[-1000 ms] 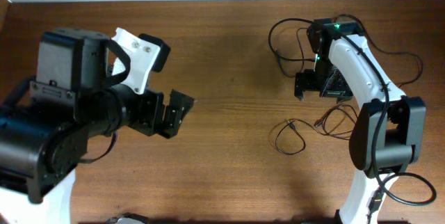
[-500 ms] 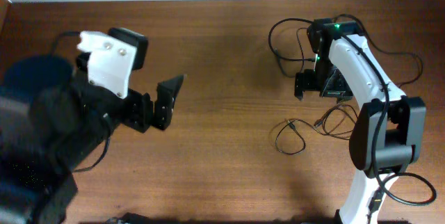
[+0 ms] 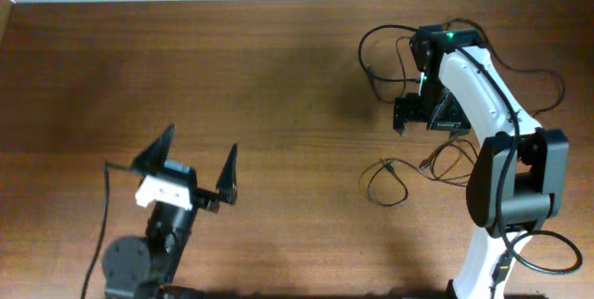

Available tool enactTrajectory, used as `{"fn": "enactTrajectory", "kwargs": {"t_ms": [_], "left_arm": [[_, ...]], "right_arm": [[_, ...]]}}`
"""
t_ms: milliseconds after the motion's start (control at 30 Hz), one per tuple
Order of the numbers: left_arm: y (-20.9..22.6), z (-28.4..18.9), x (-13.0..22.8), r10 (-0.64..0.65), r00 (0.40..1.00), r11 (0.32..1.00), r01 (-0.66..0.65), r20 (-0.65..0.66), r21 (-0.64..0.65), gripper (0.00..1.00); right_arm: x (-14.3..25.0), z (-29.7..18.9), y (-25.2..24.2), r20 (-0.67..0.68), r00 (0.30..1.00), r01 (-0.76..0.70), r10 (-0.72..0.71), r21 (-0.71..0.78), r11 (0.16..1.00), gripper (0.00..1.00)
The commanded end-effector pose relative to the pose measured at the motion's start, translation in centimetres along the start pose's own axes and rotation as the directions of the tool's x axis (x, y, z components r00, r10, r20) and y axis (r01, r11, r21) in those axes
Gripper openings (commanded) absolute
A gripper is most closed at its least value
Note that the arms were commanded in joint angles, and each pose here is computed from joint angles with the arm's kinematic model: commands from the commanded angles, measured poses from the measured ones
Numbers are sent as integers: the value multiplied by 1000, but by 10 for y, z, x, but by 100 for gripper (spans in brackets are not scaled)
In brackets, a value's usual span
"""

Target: Untangle cables

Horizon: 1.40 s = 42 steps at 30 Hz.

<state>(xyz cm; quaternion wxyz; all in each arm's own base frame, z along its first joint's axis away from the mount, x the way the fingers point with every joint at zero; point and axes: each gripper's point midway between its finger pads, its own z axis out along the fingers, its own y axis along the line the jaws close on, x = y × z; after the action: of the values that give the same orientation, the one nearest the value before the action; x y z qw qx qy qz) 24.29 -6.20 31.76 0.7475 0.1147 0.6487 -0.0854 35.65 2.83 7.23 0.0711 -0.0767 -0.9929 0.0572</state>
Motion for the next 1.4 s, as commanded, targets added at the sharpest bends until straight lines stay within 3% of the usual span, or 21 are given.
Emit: {"fn": "enactTrajectory", "kwargs": {"t_ms": [0, 133, 267, 367, 500, 600, 1267, 1367], "left_arm": [[3, -18, 10, 35, 995, 999, -33, 96, -24, 99], [8, -34, 23, 59, 983, 997, -48, 171, -67, 99], [13, -31, 41, 59, 989, 995, -47, 133, -86, 99], [20, -25, 83, 48, 997, 994, -42, 52, -105, 99], [21, -24, 112, 31, 999, 994, -33, -23, -108, 99], [23, -29, 155, -14, 981, 992, -10, -194, -124, 99], [24, -29, 157, -17, 979, 991, -11, -203, -132, 99], [24, -29, 157, -17, 979, 991, -11, -203, -132, 99]], "right_arm": [[0, 0, 2, 0, 1000, 8, -8, -2, 1000, 98], [0, 0, 2, 0, 1000, 8, -8, -1, 1000, 98], [0, 0, 2, 1, 1000, 8, -8, -2, 1000, 99], [0, 0, 2, 1, 1000, 8, -8, -1, 1000, 99], [0, 0, 2, 0, 1000, 8, -8, -1, 1000, 99], [0, 0, 2, 1, 1000, 8, -8, -1, 1000, 99], [0, -1, 2, 3, 1000, 8, -8, -3, 1000, 99], [1, -19, 0, 54, 999, 4, -3, -17, 1000, 98]]}}
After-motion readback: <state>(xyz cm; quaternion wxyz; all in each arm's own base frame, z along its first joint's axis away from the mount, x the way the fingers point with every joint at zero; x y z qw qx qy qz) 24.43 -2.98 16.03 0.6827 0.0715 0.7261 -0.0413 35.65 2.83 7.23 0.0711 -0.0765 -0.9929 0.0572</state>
